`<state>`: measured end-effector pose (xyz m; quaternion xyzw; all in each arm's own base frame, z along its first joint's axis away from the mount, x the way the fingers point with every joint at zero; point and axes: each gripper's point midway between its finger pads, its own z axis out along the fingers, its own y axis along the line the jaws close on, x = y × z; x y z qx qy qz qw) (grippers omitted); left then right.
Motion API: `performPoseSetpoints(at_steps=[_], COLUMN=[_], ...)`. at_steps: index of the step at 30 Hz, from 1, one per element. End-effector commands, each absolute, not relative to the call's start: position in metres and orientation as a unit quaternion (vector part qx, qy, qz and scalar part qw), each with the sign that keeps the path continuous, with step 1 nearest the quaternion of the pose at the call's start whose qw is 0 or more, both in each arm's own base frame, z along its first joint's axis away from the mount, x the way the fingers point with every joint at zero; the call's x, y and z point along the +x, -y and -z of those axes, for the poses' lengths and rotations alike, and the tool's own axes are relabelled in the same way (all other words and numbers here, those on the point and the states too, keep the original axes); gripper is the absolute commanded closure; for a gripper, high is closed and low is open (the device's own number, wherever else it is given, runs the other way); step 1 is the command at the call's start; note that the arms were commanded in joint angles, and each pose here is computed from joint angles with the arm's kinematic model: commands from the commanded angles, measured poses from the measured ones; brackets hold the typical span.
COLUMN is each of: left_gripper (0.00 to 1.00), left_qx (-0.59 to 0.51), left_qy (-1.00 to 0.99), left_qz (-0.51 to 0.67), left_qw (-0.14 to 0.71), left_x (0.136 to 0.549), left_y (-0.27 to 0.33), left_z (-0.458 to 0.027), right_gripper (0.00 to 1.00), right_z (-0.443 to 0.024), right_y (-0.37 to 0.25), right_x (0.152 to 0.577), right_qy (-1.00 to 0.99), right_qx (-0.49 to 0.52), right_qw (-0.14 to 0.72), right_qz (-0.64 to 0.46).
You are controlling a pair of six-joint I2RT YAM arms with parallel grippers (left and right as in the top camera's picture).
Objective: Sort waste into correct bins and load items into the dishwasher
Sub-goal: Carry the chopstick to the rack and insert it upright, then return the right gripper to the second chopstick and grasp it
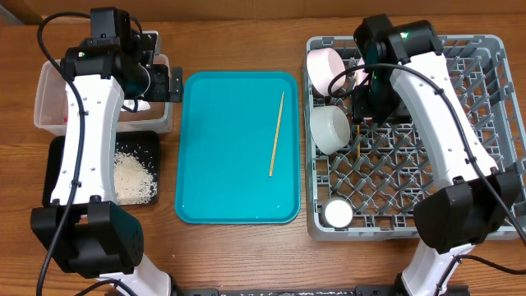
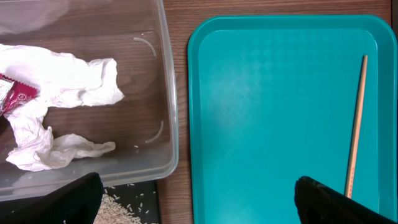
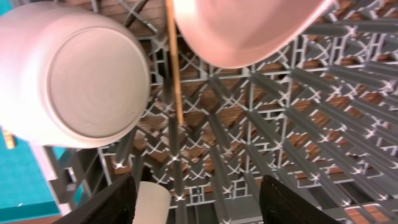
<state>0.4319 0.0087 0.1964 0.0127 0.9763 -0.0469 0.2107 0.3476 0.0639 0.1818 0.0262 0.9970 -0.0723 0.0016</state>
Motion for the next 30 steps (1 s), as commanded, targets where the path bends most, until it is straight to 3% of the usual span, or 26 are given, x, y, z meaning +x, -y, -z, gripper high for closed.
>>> performPoseSetpoints(at_steps=[1,8,15,30], left_gripper=[0.00,0.00,0.00,0.00], left_qx=[0.010,0.010,0.010,0.010], left_qy=[-0.972,-0.972,-0.972,-0.972], left_qz=[0.043,0.043,0.043,0.043], left_qw=[0.231,0.231,0.231,0.231], left_x=[0.435,0.435,0.435,0.435], left_y=[-0.011,-0.011,-0.011,-0.011], left_z=[-0.212,-0.212,-0.212,-0.212], right_gripper=[0.35,0.39,0.40,0.49], right_z=[-0.186,-0.203,-0.200,-0.082], right_y=[-0.077,-0.160,-0.224,-0.267], right_x=[0.349,0.371,0.388,0.372], right_qy=[-0.999,-0.993,-0.983,-0.997], right_qx=[0.017,-0.030,-0.013,0.021], right_qw=[0.010,0.081,0.141,0.044], right_qz=[0.045,-0.075,-0.120,-0.057])
